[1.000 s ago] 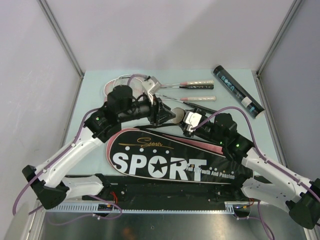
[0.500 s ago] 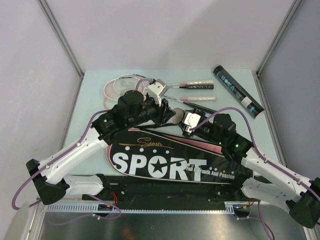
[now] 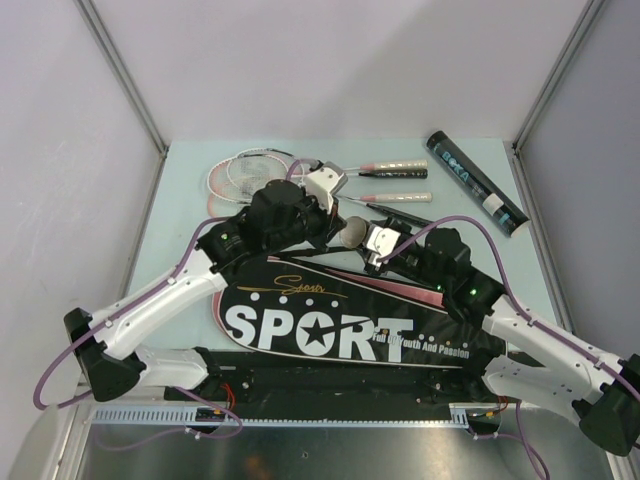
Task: Pack up the badminton gear
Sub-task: Close the lid on the shuttle tube.
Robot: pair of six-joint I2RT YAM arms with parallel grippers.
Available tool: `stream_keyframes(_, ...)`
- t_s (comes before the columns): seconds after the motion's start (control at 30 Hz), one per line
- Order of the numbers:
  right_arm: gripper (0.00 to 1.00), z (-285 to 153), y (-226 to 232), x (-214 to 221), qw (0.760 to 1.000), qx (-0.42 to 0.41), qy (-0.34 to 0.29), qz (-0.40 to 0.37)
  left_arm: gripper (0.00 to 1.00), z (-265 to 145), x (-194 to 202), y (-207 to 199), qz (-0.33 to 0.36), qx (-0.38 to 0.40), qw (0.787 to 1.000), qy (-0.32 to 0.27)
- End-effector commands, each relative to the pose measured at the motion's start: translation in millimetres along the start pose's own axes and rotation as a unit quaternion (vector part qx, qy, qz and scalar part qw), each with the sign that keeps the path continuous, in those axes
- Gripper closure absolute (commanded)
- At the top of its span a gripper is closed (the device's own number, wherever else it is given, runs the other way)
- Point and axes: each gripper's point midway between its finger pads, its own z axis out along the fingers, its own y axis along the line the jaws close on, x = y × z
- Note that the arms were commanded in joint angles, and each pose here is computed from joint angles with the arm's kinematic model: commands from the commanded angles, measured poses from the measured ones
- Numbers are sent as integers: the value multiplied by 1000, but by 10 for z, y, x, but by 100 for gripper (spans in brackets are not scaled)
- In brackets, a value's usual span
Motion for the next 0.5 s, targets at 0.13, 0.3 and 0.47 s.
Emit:
stream_keyframes(0.13,91,28,-275,-141,997,58,7,-43,100,-303,-351,83,21,-27,998,-59)
stream_keyframes(0.3,93,114,-295,176,994,74,72,-43,100,-837,-725,238,13,-72,985,-158)
stream_keyframes(0.47,93,243,-220,230,995,56,85,-16,100,-1085,-781,196,35,-79,973,-212)
